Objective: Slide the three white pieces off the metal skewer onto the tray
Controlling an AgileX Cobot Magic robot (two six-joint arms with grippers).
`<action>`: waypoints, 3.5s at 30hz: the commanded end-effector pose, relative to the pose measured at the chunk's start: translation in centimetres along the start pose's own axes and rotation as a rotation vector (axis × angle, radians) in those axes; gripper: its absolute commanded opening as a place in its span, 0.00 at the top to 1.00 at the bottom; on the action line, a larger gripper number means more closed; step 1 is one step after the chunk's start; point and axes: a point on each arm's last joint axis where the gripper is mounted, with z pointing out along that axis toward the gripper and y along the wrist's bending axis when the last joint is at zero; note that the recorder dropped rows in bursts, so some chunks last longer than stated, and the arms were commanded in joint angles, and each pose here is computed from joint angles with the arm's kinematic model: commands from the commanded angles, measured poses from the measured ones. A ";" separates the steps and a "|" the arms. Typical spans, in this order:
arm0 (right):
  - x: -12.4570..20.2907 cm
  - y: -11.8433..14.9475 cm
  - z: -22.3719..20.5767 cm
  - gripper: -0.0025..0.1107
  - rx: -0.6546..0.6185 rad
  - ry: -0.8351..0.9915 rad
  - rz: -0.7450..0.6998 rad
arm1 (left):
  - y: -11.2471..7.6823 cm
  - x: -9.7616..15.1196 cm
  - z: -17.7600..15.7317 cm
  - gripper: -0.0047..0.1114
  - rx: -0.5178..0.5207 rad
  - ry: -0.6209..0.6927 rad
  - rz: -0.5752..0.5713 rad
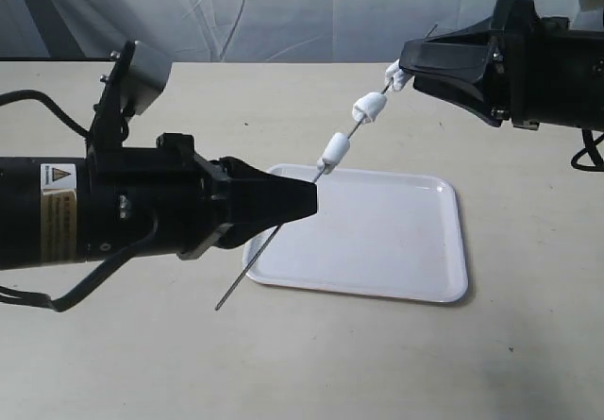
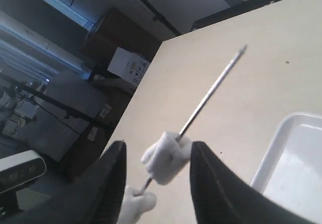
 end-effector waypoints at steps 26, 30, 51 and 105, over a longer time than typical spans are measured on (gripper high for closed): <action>0.2 -1.0 0.8 0.94 -0.011 0.034 0.160 | 0.4 -0.2 0.1 0.96 -0.046 -0.035 -0.003; -0.3 -1.2 0.8 0.94 0.025 0.010 0.141 | 0.5 0.1 0.1 0.96 -0.053 -0.002 -0.008; -3.6 -2.0 1.3 0.94 0.186 -0.114 0.078 | -0.1 1.7 0.0 0.96 0.033 0.136 -0.027; -2.0 -1.7 2.4 0.69 -0.028 0.075 0.125 | 0.4 0.4 0.0 0.96 -0.021 -0.005 -0.034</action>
